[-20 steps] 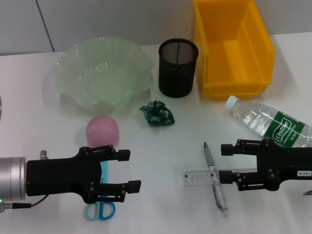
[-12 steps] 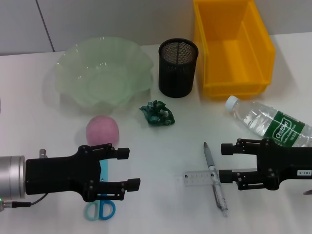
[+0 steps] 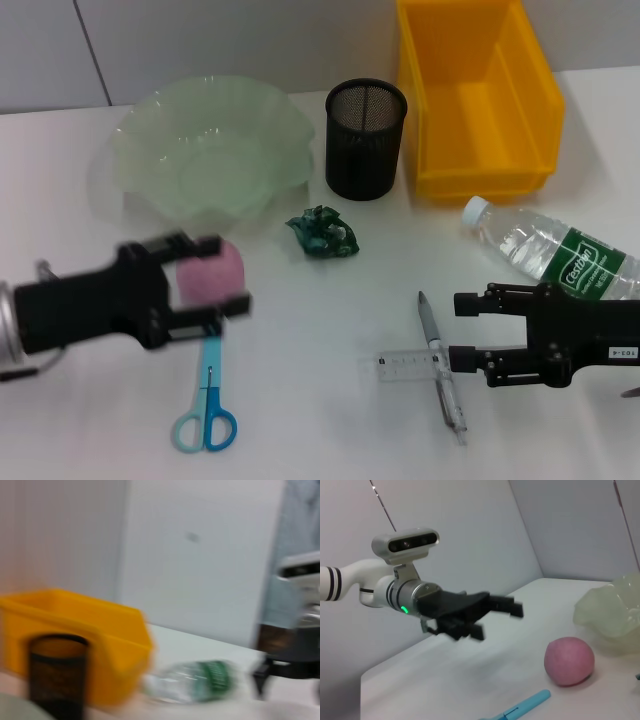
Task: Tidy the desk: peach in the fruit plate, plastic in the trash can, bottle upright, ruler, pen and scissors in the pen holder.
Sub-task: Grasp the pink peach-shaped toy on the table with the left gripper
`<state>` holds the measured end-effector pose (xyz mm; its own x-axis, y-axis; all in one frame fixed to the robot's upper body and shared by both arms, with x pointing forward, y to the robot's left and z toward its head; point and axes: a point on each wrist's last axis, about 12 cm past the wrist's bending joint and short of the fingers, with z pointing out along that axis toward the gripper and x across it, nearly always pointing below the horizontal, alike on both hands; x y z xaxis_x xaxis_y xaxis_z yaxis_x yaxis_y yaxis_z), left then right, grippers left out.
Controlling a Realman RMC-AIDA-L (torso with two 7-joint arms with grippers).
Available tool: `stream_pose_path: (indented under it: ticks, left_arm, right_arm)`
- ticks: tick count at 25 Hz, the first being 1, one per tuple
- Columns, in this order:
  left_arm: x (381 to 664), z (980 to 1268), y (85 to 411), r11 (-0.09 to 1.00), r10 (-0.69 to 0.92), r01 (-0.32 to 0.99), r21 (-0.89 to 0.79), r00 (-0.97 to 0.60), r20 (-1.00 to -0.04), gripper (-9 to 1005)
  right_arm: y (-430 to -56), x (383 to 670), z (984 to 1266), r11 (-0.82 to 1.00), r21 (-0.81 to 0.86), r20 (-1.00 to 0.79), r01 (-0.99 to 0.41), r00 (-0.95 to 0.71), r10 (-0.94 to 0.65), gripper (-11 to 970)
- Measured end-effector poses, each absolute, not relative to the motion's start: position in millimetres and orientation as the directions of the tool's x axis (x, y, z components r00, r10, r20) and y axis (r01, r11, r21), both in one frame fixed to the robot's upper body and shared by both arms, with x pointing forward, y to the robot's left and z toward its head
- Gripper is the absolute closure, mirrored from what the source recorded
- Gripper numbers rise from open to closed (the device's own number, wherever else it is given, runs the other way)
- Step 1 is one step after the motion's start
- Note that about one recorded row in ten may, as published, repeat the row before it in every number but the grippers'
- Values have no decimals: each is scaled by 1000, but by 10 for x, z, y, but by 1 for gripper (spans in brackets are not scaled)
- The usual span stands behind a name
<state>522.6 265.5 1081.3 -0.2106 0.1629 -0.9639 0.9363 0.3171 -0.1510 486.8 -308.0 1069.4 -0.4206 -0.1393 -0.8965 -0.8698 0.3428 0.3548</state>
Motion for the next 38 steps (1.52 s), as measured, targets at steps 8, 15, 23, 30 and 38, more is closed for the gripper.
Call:
stream_pose_path:
  ticks: [8,15,23,30,38]
  left_arm:
    - [5374,10694,2820,488,253,873,15,-125,-959,157]
    - [5433,10512,2739,513,333,857,44,-152,-931,159]
    - [5490,10380,2659,532,407,844,64,-188,-894,160]
    - [5529,10352,2622,546,411,836,60,-205,-888,161]
    - [5545,10368,2588,536,406,843,28,-229,-885,402]
  right_arm:
    - [-3080,4870,10695,344,356,-896,-869,-422,-137,183]
    - [-3079,4871,10696,347,357,-897,-867,-422,-131,188]
    - [-3077,4880,10702,348,355,-898,-868,-420,-129,193]
    - [-3070,4896,10710,347,352,-900,-869,-416,-131,198]
    - [-3084,4901,10716,348,349,-900,-870,-415,-134,203]
